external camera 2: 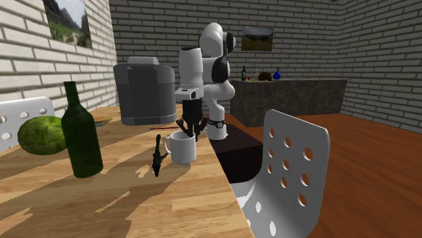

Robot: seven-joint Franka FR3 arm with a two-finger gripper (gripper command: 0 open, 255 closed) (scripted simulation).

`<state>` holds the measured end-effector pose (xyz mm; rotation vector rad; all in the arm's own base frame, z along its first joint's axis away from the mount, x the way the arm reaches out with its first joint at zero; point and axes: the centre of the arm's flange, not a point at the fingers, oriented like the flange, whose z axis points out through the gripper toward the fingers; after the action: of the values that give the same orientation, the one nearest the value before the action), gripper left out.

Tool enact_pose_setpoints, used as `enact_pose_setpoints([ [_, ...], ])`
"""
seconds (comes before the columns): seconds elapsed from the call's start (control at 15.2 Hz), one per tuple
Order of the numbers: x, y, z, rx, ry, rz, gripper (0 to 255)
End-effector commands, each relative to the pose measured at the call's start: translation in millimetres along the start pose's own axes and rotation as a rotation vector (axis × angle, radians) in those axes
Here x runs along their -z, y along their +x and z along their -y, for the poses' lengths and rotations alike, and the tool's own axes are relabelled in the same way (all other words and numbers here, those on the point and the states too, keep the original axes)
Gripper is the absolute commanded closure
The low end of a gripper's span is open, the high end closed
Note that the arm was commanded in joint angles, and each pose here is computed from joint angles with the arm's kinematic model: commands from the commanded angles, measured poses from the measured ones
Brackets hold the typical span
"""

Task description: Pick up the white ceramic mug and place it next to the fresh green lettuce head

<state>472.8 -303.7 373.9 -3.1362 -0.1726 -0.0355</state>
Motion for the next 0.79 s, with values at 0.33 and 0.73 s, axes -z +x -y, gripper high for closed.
enact_pose_setpoints([
  [0.33,36.6,0.5,0.6,0.0,0.0,0.0,255],
  [0.73,68.2,1.2,0.6,0.0,0.0,0.0,255],
])
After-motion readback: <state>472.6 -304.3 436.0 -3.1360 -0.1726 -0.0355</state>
